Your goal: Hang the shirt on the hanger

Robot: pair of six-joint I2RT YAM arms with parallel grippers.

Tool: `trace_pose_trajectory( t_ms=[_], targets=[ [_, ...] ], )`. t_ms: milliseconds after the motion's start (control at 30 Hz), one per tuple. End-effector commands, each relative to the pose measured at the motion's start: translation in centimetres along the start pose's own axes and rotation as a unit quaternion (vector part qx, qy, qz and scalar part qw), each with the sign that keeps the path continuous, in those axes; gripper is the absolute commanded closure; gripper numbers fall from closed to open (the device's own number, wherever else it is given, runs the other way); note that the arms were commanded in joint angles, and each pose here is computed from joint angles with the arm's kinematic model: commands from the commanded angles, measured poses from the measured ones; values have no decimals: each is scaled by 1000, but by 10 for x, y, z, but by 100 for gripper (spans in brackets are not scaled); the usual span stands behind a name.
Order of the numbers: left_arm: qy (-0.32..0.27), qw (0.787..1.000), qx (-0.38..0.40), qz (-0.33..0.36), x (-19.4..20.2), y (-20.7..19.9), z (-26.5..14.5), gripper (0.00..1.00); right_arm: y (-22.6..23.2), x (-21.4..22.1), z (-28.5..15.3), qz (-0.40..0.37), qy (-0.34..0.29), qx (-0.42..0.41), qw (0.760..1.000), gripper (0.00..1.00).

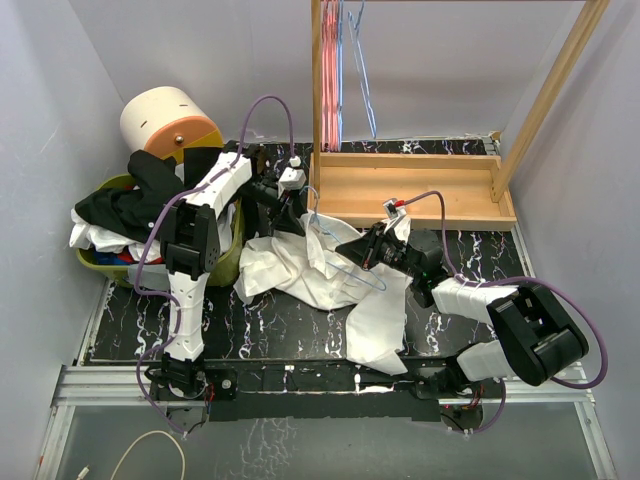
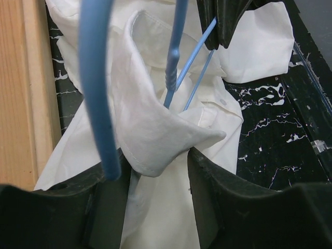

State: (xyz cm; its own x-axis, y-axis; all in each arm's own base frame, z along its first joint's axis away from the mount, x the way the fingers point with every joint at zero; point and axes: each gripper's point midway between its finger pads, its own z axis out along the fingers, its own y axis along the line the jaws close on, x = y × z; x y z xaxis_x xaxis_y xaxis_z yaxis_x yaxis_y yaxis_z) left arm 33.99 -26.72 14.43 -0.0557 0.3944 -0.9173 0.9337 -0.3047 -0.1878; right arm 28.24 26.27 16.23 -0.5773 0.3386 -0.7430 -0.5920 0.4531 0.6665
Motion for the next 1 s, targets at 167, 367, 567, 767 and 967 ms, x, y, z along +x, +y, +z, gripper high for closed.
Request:
trace_pose_trajectory(
  t_ms=[167,367,567,767,967],
  targets=[
    [-23,1000,10,-2,-17,-17,3,58,16,-37,5,-43,-56,-17,997,92],
    [-35,999,14,-8,-21,-27,6,61,17,-42,5,-46,-65,-15,997,92],
    [-38,999,19,-13,-22,-33,9,57,20,-48,5,-50,-73,-16,996,92],
    [-47,999,18,-8,-28,-32,9,100,21,-52,4,-55,-79,-15,995,92],
    [-53,998,-8,41,-54,-33,0,100,28,-62,1,-63,-88,-9,994,92]
  ],
)
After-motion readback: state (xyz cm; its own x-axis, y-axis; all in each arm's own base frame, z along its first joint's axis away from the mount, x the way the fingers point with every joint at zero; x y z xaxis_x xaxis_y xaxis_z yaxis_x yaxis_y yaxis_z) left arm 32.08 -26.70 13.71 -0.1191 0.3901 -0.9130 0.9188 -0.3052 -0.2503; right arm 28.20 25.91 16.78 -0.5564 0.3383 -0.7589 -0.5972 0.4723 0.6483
